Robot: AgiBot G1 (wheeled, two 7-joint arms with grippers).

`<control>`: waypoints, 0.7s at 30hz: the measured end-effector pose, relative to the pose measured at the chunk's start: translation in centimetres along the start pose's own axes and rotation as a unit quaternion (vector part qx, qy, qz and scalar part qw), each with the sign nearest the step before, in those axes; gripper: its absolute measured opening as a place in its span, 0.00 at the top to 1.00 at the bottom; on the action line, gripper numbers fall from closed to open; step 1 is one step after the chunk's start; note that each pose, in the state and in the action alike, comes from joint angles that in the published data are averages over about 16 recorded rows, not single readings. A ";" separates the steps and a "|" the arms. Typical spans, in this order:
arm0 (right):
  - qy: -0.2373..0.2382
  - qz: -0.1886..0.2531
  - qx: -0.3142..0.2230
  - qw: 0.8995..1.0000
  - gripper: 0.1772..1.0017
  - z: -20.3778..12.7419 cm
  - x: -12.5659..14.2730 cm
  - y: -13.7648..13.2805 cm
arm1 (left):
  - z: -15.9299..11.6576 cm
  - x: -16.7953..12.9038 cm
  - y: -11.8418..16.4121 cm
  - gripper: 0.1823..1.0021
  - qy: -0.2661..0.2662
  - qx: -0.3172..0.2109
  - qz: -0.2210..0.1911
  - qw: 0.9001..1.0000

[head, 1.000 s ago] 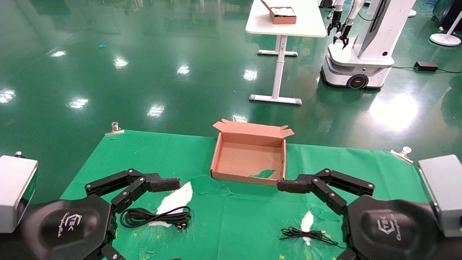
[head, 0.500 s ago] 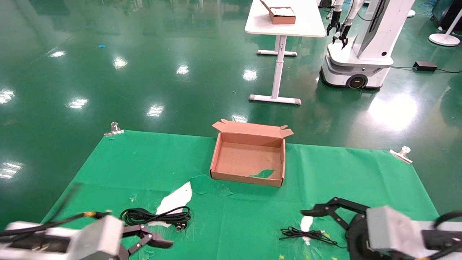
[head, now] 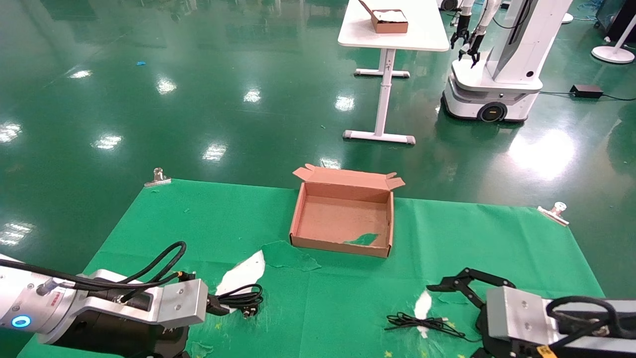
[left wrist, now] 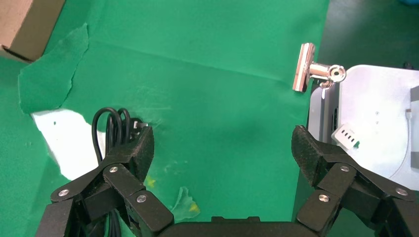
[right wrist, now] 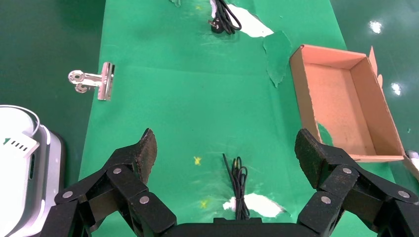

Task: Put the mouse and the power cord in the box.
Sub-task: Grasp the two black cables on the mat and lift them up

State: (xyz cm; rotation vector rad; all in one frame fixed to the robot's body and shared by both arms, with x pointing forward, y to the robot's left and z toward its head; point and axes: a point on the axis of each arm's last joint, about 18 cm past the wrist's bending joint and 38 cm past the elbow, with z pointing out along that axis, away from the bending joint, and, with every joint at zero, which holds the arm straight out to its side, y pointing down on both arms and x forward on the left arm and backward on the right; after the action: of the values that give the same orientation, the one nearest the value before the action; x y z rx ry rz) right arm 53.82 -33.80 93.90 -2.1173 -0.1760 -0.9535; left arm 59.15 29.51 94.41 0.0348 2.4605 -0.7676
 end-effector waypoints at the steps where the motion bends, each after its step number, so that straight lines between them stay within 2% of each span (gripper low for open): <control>1: 0.000 -0.001 -0.001 1.000 0.00 0.0 0.1 0.0 | 0.2 -0.3 0.0 0.00 -0.004 -0.006 0.001 1.000; 10: 0.007 -0.004 -0.008 1.000 0.00 -0.6 0.4 0.1 | 3.8 -4.5 0.1 0.00 -0.052 -0.066 0.010 0.996; 21: 0.017 -0.007 -0.039 0.999 0.00 -1.5 0.5 1.4 | 8.3 -9.7 1.2 0.00 -0.104 -0.175 0.013 0.979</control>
State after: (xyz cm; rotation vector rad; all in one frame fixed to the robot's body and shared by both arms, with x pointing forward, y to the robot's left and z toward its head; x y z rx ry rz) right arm 53.87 -35.91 94.05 -2.1718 -0.1378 -1.0191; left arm 71.73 27.42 93.09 -0.1384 2.3529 -0.2999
